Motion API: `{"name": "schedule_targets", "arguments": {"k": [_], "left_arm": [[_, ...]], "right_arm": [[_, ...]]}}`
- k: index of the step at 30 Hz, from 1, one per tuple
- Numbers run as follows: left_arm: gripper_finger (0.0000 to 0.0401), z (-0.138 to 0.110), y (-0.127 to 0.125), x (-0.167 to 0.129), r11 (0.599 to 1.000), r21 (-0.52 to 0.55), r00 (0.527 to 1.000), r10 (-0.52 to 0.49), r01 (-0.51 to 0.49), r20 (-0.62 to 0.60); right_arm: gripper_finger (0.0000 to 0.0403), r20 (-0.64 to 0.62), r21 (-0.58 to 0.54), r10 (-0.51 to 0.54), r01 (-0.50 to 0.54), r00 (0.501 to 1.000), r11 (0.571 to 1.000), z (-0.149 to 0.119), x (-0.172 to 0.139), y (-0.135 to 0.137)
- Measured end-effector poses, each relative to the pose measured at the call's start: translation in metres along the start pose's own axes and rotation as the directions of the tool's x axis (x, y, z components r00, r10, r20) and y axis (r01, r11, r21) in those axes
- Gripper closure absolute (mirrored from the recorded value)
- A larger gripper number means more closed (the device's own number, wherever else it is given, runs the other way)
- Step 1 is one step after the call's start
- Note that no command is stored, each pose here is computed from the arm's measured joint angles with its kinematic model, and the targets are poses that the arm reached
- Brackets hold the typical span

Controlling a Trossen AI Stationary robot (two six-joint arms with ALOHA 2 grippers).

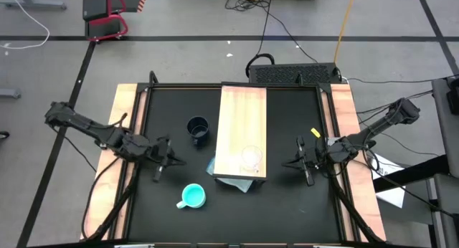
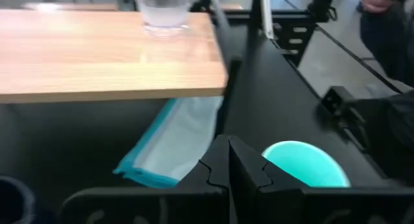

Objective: Stack small to large cups/mugs on shelf
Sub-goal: Put the light blue mug on the shelf

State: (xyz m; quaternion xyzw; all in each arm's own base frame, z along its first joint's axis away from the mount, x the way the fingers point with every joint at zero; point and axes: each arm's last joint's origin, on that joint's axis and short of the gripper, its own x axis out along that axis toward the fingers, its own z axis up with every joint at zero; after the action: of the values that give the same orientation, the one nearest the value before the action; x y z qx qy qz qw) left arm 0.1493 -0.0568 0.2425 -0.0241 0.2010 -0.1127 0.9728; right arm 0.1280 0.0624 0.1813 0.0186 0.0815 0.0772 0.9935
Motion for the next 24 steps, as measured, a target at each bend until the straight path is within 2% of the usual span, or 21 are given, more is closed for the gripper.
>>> {"name": "schedule_targets", "arguments": {"k": [4, 12, 18, 24], "left_arm": [[0.0400, 0.011, -0.014, 0.010, 1.000, 0.014, 0.995, -0.026, 0.027, -0.099], [0.0400, 0.041, -0.037, 0.027, 0.992, 0.115, 0.955, 0.077, -0.046, -0.285], [0.0392, 0.053, -0.042, 0.042, 0.987, 0.141, 0.906, 0.128, -0.076, -0.403], [0.0367, 0.058, -0.040, 0.051, 0.978, 0.197, 0.866, 0.160, -0.072, -0.474]], "right_arm": [[0.0403, -0.004, 0.002, 0.000, 0.000, 1.000, 1.000, 0.000, 0.000, 0.000], [0.0403, -0.005, 0.017, -0.001, 0.001, 1.000, 1.000, 0.000, 0.000, 0.000], [0.0403, -0.004, 0.015, 0.000, 0.000, 1.000, 1.000, 0.000, 0.000, 0.000], [0.0403, -0.004, 0.014, -0.001, 0.001, 1.000, 1.000, 0.000, 0.000, 0.000]]}}
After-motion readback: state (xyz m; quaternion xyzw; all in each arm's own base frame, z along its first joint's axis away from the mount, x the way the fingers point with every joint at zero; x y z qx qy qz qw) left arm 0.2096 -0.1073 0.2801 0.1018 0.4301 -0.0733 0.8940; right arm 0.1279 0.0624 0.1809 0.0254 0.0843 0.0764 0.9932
